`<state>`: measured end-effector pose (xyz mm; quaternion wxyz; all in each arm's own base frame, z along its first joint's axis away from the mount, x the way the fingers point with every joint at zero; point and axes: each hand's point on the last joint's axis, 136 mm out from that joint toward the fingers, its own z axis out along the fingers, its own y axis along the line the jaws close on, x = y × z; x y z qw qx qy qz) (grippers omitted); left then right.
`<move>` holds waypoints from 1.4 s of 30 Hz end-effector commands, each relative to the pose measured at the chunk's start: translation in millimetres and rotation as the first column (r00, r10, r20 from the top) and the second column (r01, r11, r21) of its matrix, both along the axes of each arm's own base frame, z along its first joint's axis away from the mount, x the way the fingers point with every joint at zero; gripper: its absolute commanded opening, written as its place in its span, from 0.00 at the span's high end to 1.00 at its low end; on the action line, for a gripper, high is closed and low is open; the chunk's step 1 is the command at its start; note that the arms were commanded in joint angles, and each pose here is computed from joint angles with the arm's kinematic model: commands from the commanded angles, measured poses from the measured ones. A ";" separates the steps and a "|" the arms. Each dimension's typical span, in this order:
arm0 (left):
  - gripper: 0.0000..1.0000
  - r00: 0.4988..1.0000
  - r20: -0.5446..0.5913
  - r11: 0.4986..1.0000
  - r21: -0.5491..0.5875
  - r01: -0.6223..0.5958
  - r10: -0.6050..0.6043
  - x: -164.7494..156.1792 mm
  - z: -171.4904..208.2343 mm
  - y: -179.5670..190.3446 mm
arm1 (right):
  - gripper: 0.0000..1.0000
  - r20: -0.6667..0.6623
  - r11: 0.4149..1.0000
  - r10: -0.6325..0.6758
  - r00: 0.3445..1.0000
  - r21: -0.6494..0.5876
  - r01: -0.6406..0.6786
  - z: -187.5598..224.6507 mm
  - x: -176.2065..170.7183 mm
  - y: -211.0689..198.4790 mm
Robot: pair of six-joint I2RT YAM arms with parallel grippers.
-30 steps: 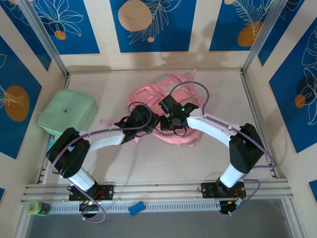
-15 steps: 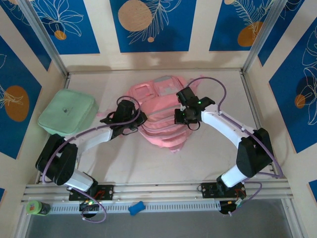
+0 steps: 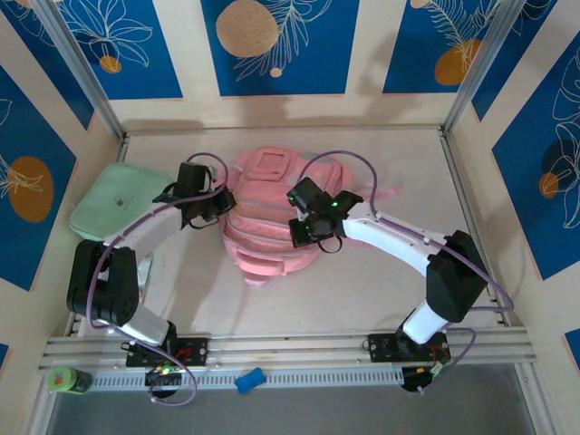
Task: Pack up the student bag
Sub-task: Zip the student bag at the center of the table, then reset both arms
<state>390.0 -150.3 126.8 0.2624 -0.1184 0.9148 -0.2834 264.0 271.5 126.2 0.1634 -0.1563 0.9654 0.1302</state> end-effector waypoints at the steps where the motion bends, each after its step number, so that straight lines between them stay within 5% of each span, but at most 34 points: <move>1: 1.00 0.996 0.094 0.992 0.122 -0.001 -0.010 26.2 14.9 23.8 | 1.00 -0.053 0.990 -0.085 0.995 -0.121 0.078 -10.7 -3.6 -33.5; 11: 1.00 0.984 0.129 0.954 0.290 0.079 -0.121 37.1 9.8 33.4 | 1.00 -0.054 0.996 -0.017 0.998 -0.094 0.012 -6.8 17.0 -56.8; 19: 1.00 0.980 0.117 0.950 0.288 0.123 -0.162 35.9 9.7 27.8 | 1.00 -0.020 0.992 -0.056 0.998 -0.117 0.053 0.5 37.0 -57.8; 23: 1.00 0.976 0.136 0.960 0.247 0.132 -0.169 28.6 21.9 22.9 | 0.80 -0.003 0.993 -0.068 0.998 -0.097 0.067 10.2 37.8 -61.3; 26: 0.71 0.973 0.138 0.963 0.223 0.153 -0.187 18.7 34.4 19.4 | 0.66 -0.007 0.994 -0.088 0.996 -0.059 0.087 21.6 37.8 -67.6; 31: 0.52 0.969 0.182 0.979 0.152 0.137 -0.164 -5.8 57.0 17.1 | 0.53 0.064 0.982 -0.179 0.982 0.070 0.174 46.3 45.7 -86.0; 34: 0.39 0.978 0.195 0.970 0.243 0.025 -0.074 -22.0 54.9 45.1 | 0.44 0.102 0.934 -0.349 0.932 0.119 0.337 42.4 58.1 -123.2; 37: 0.20 0.980 0.193 0.915 0.387 -0.116 0.043 -39.1 46.3 87.2 | 0.33 0.152 0.847 -0.531 0.834 0.141 0.513 31.6 67.5 -173.4; 40: 0.01 0.964 0.216 0.805 0.537 -0.251 0.157 -52.7 36.4 131.8 | 0.30 0.259 0.745 -0.660 0.705 0.105 0.659 19.7 73.5 -229.8; 42: 0.01 0.944 0.251 0.720 0.613 -0.326 0.214 -57.0 29.0 157.5 | 0.30 0.332 0.722 -0.676 0.657 0.120 0.682 13.9 81.9 -251.5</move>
